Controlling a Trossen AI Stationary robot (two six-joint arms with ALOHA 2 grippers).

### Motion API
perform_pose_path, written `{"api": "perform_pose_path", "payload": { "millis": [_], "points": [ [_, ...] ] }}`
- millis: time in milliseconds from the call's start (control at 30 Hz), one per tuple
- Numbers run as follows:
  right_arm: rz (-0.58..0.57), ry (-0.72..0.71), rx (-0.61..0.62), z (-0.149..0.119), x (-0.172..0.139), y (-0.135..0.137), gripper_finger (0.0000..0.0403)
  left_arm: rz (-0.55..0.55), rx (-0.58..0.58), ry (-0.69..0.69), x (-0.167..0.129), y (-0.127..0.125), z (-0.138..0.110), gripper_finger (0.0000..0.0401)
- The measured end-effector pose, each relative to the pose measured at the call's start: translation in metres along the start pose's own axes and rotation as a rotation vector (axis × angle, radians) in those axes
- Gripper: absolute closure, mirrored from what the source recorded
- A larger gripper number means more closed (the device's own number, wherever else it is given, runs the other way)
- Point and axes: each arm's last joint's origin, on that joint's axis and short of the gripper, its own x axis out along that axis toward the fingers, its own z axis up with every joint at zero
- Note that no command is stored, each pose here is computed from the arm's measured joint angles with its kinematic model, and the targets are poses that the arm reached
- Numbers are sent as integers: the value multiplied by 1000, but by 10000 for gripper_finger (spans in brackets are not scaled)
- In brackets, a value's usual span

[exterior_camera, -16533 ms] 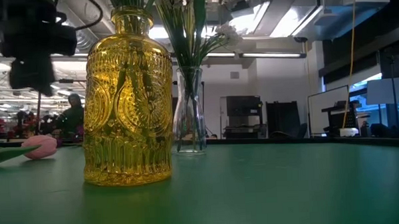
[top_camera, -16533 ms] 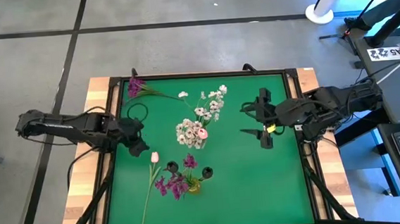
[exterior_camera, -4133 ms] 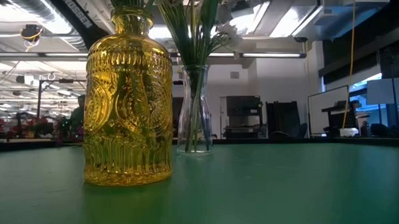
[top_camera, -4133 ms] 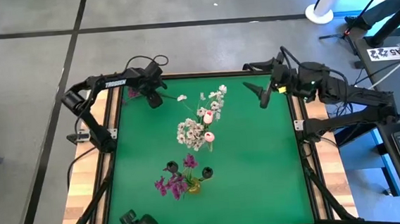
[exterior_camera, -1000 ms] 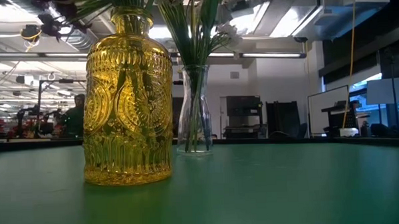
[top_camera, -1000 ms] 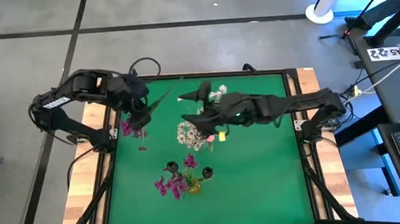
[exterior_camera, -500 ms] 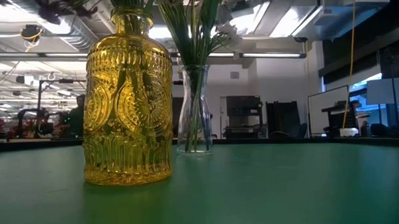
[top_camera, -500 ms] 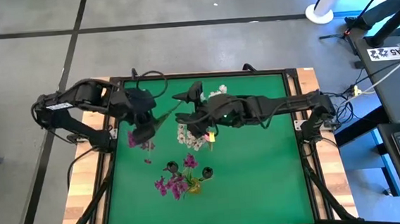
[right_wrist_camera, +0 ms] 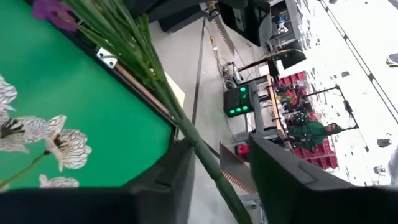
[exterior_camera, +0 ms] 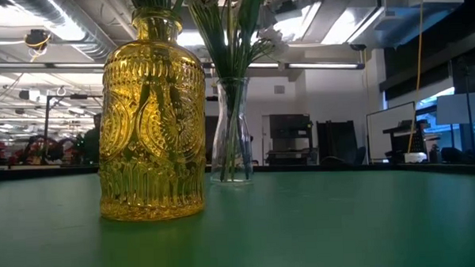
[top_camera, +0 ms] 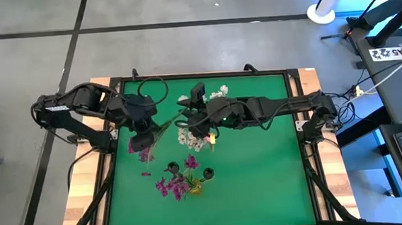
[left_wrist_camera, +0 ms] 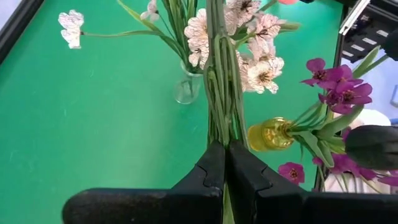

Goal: Sort flowers into vase by color
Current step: Put the purple flower into the yellow vase

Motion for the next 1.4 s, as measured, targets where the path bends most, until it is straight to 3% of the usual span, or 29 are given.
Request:
{"api": "perform_pose_path", "payload": {
  "millis": [267,700,900,1067,1200,1400],
  "points": [
    [15,10,12,-1,0,2,326,0,3,-1,0,0,0,401],
    [36,21,12,-2,0,4,372,34,15,-3,0,2,-1,398],
    [47,35,5,-4,0,6,394,73,59,-19,0,3,0,358],
    [15,69,8,-5,0,5,389,197,113,-86,-3,7,1,324],
    [-6,87,11,-5,0,3,391,218,114,-161,-19,8,6,304],
    [-13,95,11,-5,0,3,390,164,110,-314,-60,7,14,282]
  ]
}}
